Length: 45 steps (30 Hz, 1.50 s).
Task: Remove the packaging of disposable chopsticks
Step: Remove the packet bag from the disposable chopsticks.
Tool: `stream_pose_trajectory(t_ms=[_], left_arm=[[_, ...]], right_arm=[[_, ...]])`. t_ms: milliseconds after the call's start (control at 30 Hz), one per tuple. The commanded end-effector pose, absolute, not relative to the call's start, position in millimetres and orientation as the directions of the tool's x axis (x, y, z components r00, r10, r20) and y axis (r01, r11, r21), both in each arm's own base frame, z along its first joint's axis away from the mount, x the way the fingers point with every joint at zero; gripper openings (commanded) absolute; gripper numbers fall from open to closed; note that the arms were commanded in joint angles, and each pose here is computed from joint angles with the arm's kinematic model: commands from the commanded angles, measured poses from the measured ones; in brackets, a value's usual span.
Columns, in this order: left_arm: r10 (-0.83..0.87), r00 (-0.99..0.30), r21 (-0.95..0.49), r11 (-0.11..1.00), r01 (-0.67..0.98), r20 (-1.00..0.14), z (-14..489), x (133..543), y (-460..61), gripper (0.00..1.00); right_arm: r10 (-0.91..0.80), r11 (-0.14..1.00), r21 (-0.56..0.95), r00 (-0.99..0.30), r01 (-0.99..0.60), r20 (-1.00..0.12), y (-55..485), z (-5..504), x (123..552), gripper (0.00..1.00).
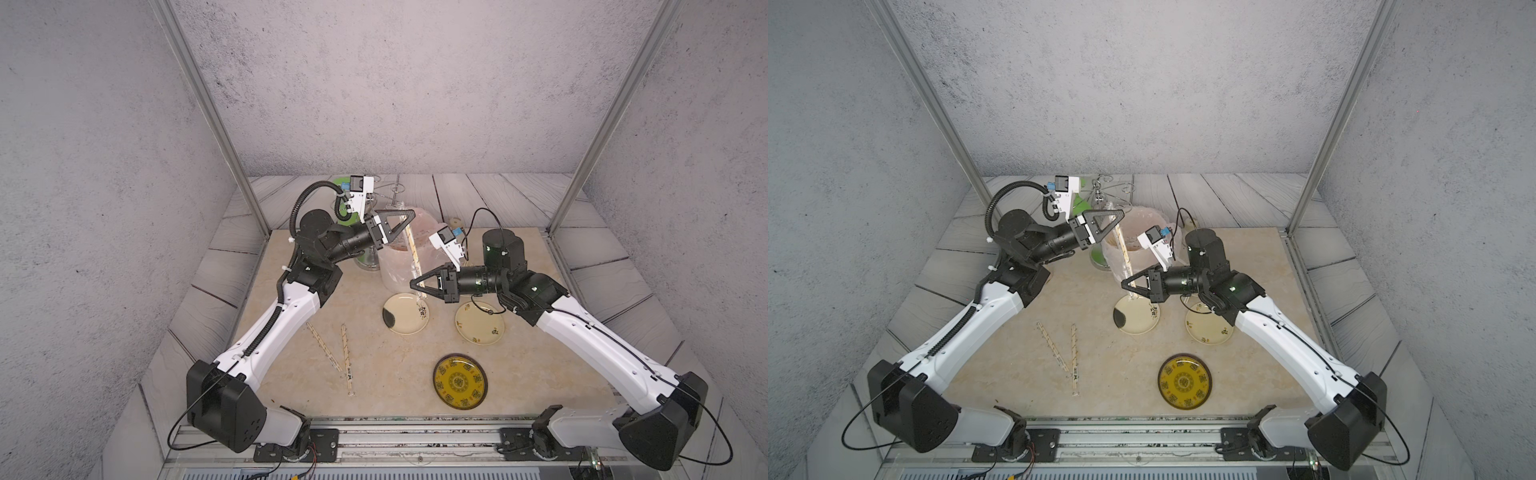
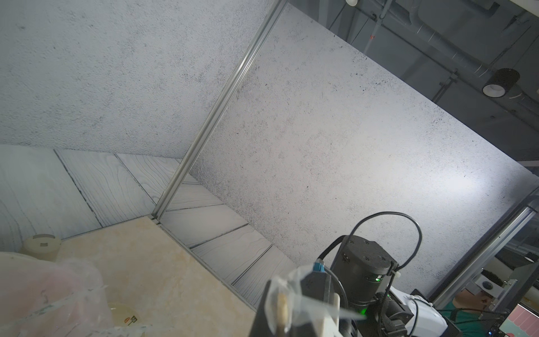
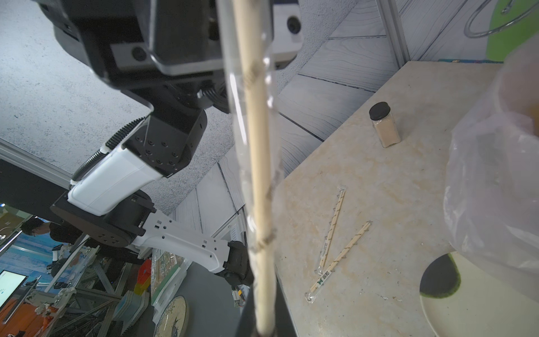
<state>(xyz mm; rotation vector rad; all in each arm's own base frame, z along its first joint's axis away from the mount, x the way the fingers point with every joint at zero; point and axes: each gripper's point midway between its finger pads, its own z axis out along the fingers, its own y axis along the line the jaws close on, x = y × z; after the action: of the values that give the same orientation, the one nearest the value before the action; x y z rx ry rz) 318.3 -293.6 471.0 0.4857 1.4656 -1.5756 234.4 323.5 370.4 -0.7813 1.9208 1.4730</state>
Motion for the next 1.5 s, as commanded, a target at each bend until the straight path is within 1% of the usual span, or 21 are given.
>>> stream_pose_trajectory(t_ms=[0,167,467,567,667,700,733,833,900,967,1000,1100,1167,1333,1467], left_arm=[[-0.003,-0.726,-0.726,0.001,0.688,-0.688,385.6,278.4,-336.1,0.07],[0.037,-0.763,-0.764,0.007,0.646,-0.645,371.0,279.9,-344.9,0.09],[0.077,-0.797,-0.8,-0.015,0.6,-0.599,364.7,276.5,-352.2,0.12],[0.08,-0.795,-0.798,-0.017,0.603,-0.602,366.9,275.7,-351.5,0.12],[0.064,-0.778,-0.781,-0.021,0.625,-0.625,376.0,274.9,-346.4,0.13],[0.049,-0.768,-0.769,-0.018,0.639,-0.639,381.0,275.8,-342.0,0.14],[0.031,-0.758,-0.758,-0.013,0.652,-0.652,386.0,277.6,-337.5,0.18],[-0.056,-0.719,-0.721,0.024,0.693,-0.693,405.5,289.8,-312.8,0.39],[-0.138,-0.686,-0.698,0.065,0.714,-0.714,419.5,301.8,-289.5,0.56],[-0.193,-0.656,-0.68,0.102,0.726,-0.729,428.5,309.3,-271.0,0.64],[-0.207,-0.642,-0.67,0.113,0.734,-0.738,432.7,311.0,-264.0,0.66],[-0.204,-0.617,-0.643,0.098,0.76,-0.76,443.2,306.1,-254.7,0.66],[-0.187,-0.604,-0.625,0.075,0.777,-0.774,448.4,298.1,-255.1,0.66],[-0.154,-0.622,-0.635,0.06,0.77,-0.768,442.4,294.3,-257.7,0.63],[-0.133,-0.663,-0.675,0.08,0.734,-0.737,429.5,302.9,-260.5,0.62]], right_arm=[[0.228,0.199,0.335,-0.289,-0.921,-0.93,301.2,511.0,261.6,0.0],[0.252,0.199,0.296,-0.243,-0.934,-0.937,298.5,526.5,262.7,0.0],[0.261,0.251,0.291,-0.225,-0.923,-0.939,288.5,523.3,276.3,0.0],[0.253,0.232,0.306,-0.246,-0.924,-0.936,289.8,519.1,274.9,0.0],[0.221,0.215,0.352,-0.306,-0.911,-0.926,293.0,496.5,273.2,0.0],[0.201,0.203,0.375,-0.336,-0.905,-0.92,295.1,485.5,271.1,0.0],[0.181,0.194,0.4,-0.369,-0.896,-0.912,297.7,473.8,269.8,0.0],[0.105,0.166,0.472,-0.461,-0.866,-0.881,307.4,431.8,257.7,0.0],[0.04,0.172,0.511,-0.512,-0.842,-0.858,314.7,398.8,245.5,0.0],[-0.021,0.179,0.544,-0.556,-0.82,-0.831,319.9,367.8,234.0,0.0],[-0.045,0.188,0.566,-0.582,-0.803,-0.812,321.1,352.7,229.9,0.0],[-0.076,0.199,0.62,-0.642,-0.759,-0.763,319.9,322.5,220.2,0.0],[-0.086,0.202,0.633,-0.657,-0.747,-0.749,317.9,315.0,215.3,0.0],[-0.112,0.164,0.632,-0.651,-0.757,-0.751,318.8,321.0,203.0,0.0],[-0.099,0.148,0.611,-0.626,-0.778,-0.773,317.8,336.8,201.5,0.0]])
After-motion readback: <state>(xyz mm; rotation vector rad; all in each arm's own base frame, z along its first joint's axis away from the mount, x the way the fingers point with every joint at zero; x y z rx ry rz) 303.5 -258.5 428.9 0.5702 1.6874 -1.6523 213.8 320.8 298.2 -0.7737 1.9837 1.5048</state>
